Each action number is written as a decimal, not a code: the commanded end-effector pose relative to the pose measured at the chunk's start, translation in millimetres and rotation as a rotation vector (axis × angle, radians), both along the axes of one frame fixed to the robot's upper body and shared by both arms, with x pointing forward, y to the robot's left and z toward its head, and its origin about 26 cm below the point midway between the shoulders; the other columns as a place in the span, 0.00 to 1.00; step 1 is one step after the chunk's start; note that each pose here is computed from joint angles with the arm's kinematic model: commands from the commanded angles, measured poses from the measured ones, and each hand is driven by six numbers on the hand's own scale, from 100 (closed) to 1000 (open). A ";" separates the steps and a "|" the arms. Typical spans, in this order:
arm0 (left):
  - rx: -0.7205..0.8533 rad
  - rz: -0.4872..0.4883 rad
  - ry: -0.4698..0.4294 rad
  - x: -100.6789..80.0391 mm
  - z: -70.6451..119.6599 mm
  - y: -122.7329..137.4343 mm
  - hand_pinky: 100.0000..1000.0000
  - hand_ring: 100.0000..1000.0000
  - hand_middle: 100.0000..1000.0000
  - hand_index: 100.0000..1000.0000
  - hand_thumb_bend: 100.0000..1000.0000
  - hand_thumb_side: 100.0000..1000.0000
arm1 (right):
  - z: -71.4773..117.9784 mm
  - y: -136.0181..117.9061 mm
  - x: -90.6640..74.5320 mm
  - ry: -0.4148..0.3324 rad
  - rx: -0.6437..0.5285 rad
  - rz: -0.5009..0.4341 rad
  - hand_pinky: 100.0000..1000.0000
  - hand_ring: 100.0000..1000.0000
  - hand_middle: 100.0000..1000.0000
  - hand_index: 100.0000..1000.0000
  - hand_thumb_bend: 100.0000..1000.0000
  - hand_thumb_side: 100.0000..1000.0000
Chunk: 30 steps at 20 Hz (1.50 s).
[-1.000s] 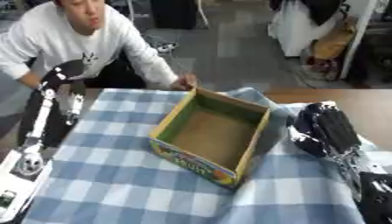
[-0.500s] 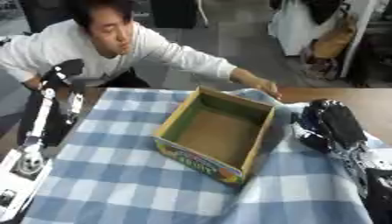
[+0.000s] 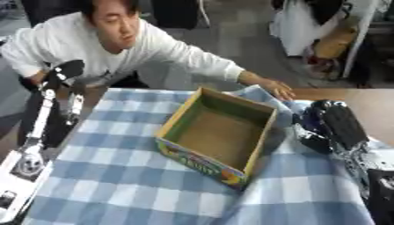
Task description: Pick up objects on the table and place them in the box.
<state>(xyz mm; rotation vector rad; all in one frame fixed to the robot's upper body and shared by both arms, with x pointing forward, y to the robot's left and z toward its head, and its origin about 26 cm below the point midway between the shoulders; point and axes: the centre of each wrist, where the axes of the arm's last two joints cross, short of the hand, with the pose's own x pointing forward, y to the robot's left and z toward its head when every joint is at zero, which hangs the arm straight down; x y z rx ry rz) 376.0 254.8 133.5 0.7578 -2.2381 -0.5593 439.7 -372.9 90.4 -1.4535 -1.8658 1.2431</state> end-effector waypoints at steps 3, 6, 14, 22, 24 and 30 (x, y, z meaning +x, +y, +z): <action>0.020 0.003 -0.033 -0.6 12.0 5.6 0.92 0.78 0.85 0.88 0.01 0.96 | 24.6 -5.9 4.5 -0.056 -0.020 -0.006 0.00 0.00 0.00 0.02 0.00 0.90; 0.020 0.003 -0.032 -0.7 11.8 5.5 0.92 0.78 0.85 0.88 0.01 0.96 | 25.3 -5.3 4.8 -0.058 -0.022 -0.005 0.00 0.00 0.00 0.03 0.00 0.90; 0.019 0.003 -0.028 -1.1 10.7 5.6 0.92 0.78 0.85 0.88 0.01 0.96 | 35.1 -4.3 7.9 -0.087 -0.013 -0.007 0.00 0.00 0.00 0.03 0.00 0.89; 0.019 0.005 -0.028 -1.5 10.2 6.3 0.92 0.78 0.85 0.88 0.01 0.96 | 44.4 11.0 14.2 -0.110 0.004 0.041 0.00 0.00 0.00 0.03 0.00 0.89; 0.017 0.005 -0.030 -1.5 10.7 5.9 0.92 0.78 0.85 0.88 0.01 0.96 | 46.0 19.9 17.1 -0.111 0.008 0.065 0.00 0.00 0.00 0.03 0.00 0.89; 0.015 0.002 -0.039 -1.3 13.0 4.5 0.93 0.78 0.85 0.88 0.01 0.96 | 52.3 45.4 26.0 -0.104 -0.008 0.136 0.00 0.00 0.00 0.03 0.00 0.89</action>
